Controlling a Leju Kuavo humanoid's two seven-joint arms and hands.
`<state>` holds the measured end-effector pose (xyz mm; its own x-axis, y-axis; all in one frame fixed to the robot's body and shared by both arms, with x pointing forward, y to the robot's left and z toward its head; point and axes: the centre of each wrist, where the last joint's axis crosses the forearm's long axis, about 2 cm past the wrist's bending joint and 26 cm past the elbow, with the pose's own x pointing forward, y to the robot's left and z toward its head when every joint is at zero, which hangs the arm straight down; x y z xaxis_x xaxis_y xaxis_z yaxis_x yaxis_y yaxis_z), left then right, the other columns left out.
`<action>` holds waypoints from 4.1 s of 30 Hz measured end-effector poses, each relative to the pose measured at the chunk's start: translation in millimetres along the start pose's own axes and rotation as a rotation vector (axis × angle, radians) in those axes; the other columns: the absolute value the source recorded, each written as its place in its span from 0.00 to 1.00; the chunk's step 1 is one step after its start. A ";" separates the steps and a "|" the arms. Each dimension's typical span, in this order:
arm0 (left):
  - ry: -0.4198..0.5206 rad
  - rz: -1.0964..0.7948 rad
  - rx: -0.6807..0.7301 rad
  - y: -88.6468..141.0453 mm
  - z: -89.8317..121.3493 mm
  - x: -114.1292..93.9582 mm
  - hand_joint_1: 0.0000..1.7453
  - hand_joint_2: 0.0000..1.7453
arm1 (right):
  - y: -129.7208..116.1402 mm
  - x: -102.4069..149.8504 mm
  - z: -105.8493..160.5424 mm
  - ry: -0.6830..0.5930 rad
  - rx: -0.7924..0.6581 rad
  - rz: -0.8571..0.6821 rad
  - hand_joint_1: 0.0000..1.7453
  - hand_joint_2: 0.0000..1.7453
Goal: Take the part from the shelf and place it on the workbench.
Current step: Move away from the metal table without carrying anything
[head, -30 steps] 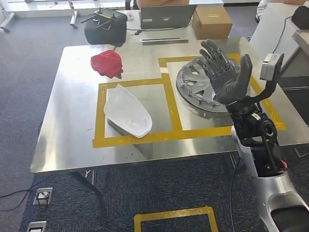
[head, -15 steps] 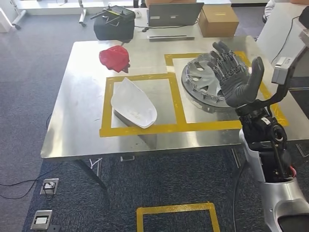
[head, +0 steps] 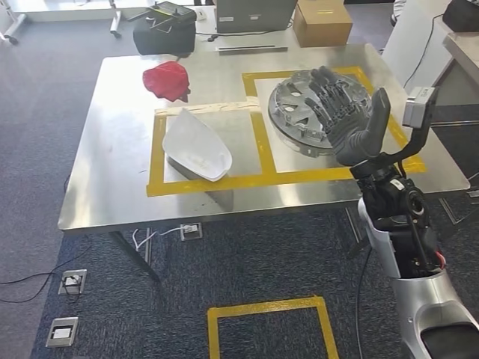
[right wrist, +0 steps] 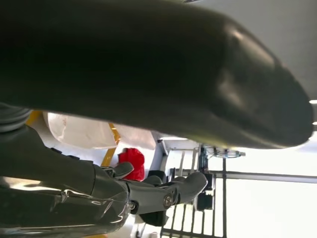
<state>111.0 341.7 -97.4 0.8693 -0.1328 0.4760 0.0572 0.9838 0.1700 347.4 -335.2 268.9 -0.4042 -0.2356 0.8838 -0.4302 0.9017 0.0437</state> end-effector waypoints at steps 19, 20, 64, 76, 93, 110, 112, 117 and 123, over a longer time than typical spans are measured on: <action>0.004 -0.004 0.001 0.2 0.1 -0.5 0.00 0.00 | 0.4 -0.1 7.1 0.012 -0.021 -0.007 0.00 0.00; 0.004 -0.004 0.001 0.3 0.1 -0.5 0.00 0.00 | 0.6 0.3 7.1 0.011 -0.022 -0.009 0.00 0.00; 0.001 -0.008 0.007 3.1 -0.3 0.4 0.00 0.00 | -0.8 10.2 -7.1 -0.015 -0.028 0.014 0.00 0.00; 0.006 0.013 0.013 3.9 0.9 -4.0 0.00 0.00 | 5.3 7.8 -12.3 -0.020 0.001 0.009 0.00 0.00; 0.014 0.016 0.024 9.1 2.2 -9.5 0.00 0.00 | 9.3 2.1 -24.8 -0.037 0.023 -0.011 0.00 0.00; 0.026 0.015 0.023 7.4 2.6 -10.4 0.00 0.00 | 8.2 -8.8 -14.5 -0.005 0.010 -0.030 0.00 0.00; 0.027 0.014 0.027 8.1 2.6 -10.6 0.00 0.00 | 8.6 -9.2 -13.6 0.000 0.010 -0.031 0.00 0.00; 0.027 0.009 0.030 7.8 2.7 -10.8 0.00 0.00 | 8.9 -12.8 -7.5 0.021 0.003 -0.038 0.00 0.00; 0.026 0.006 0.032 6.8 2.4 -9.8 0.00 0.00 | 7.5 -8.9 -6.5 0.010 0.002 -0.033 0.00 0.00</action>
<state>101.7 349.5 -98.8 0.8819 -0.1233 0.4550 0.0363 0.9801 0.1952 353.1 -323.9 264.4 -0.3817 -0.2621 0.8864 -0.4446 0.8928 0.0725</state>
